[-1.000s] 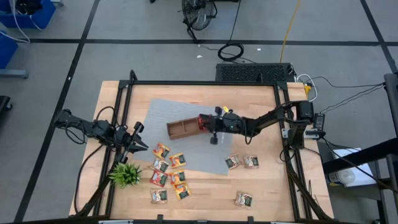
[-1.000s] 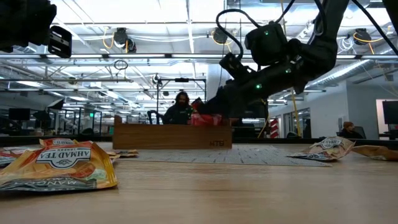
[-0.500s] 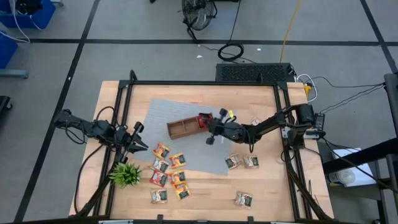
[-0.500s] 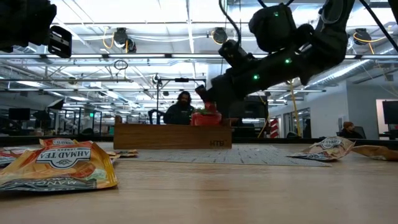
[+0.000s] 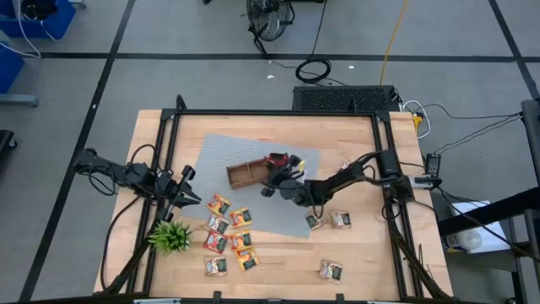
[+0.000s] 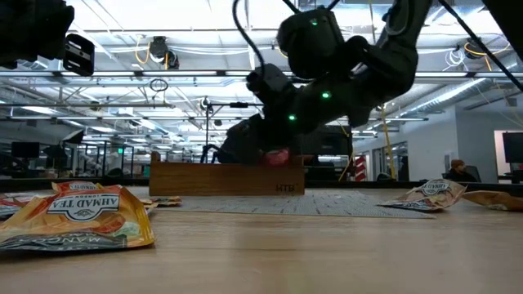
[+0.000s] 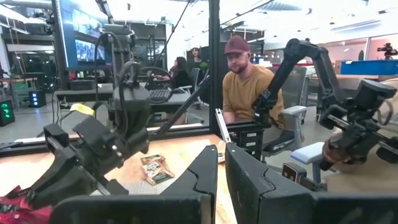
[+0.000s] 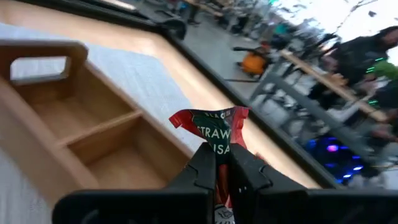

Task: Pick & Place Tea
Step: Put the red tea bag into the wooden organizer

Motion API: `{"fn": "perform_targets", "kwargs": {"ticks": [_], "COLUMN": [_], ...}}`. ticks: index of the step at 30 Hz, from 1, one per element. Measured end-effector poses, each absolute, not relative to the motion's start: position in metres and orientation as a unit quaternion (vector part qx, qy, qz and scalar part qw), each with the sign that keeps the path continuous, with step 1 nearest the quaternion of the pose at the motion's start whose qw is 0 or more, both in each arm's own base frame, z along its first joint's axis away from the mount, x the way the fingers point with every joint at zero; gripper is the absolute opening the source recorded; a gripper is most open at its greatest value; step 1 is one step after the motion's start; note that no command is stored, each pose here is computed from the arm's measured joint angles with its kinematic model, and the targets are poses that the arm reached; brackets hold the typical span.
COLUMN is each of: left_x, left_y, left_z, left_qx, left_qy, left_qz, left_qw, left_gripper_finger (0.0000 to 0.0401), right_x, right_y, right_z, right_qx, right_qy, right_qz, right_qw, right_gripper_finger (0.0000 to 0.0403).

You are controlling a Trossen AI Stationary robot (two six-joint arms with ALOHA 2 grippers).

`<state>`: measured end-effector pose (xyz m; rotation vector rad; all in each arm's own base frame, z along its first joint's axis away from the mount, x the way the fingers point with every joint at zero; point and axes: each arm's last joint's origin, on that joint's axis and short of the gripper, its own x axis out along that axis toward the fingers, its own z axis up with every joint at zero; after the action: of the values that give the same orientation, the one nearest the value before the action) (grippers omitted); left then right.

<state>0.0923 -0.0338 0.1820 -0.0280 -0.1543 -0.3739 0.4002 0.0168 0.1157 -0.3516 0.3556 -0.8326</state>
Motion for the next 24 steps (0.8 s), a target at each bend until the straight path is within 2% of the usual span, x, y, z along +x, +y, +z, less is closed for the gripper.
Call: {"fn": "perform_targets", "kwargs": {"ticks": [4, 15, 20, 24], "left_x": [0.092, 0.092, 0.092, 0.092], "left_y": [-0.034, -0.034, -0.034, -0.034], "left_z": [0.182, 0.182, 0.182, 0.182], "left_qx": [-0.014, -0.014, -0.014, -0.014], "left_qy": [-0.077, -0.077, -0.077, -0.077], "left_qz": [-0.186, -0.186, -0.186, -0.186], "left_qw": [0.979, 0.98, 0.98, 0.98], "left_gripper_finger": [0.0035, 0.0035, 0.0035, 0.0035], "right_x": [0.4, 0.394, 0.394, 0.395], "right_y": [0.019, 0.017, 0.017, 0.018], "right_z": [0.113, 0.1, 0.098, 0.098], "right_qx": [-0.183, -0.137, -0.126, -0.126], "right_qy": [0.18, 0.2, 0.21, 0.212], "right_qz": [-0.429, -0.449, -0.416, -0.406], "right_qw": [0.866, 0.86, 0.876, 0.88], "right_gripper_finger": [0.001, 0.0012, 0.0016, 0.0041]}}
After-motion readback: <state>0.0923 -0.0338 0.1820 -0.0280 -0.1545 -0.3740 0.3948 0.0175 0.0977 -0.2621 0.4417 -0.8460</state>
